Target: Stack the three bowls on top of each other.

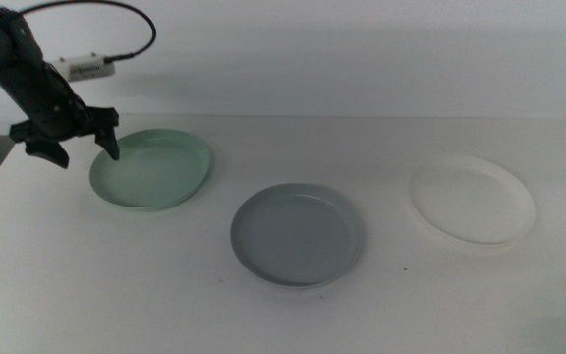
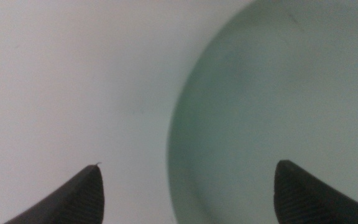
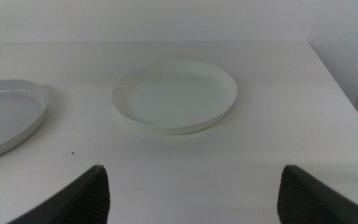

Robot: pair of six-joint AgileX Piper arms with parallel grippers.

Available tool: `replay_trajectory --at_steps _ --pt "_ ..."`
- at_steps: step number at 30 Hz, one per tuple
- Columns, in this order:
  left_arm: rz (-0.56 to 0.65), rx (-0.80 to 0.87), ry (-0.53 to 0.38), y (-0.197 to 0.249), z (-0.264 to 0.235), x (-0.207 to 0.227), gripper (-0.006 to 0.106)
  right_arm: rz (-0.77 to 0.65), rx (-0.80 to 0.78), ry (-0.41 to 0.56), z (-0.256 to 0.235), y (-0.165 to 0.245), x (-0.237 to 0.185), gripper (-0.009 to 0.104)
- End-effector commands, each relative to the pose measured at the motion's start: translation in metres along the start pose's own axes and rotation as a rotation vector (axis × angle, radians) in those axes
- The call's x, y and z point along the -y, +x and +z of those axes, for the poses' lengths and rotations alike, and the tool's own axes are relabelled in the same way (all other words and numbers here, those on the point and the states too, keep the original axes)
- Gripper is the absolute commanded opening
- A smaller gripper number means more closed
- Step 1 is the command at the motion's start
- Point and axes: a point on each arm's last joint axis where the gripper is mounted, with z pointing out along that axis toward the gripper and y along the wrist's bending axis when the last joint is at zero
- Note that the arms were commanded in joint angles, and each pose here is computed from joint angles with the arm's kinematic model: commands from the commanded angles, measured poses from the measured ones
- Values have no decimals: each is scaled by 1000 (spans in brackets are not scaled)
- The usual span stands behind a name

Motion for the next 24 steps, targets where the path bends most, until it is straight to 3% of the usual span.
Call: replay_trajectory --at_steps 1,5,10,19,24 --pt "21 23 0 -4 8 -1 94 -9 7 5 0 1 0 79" --pt "24 21 -3 -5 20 -3 91 -9 7 5 0 1 0 79" --pt "22 32 -3 -6 27 -3 79 -9 7 5 0 1 0 79" --pt "-26 -9 41 -2 38 -1 44 -9 7 5 0 1 0 79" --pt "-11 -14 52 -5 8 4 15 -9 7 5 0 1 0 79"
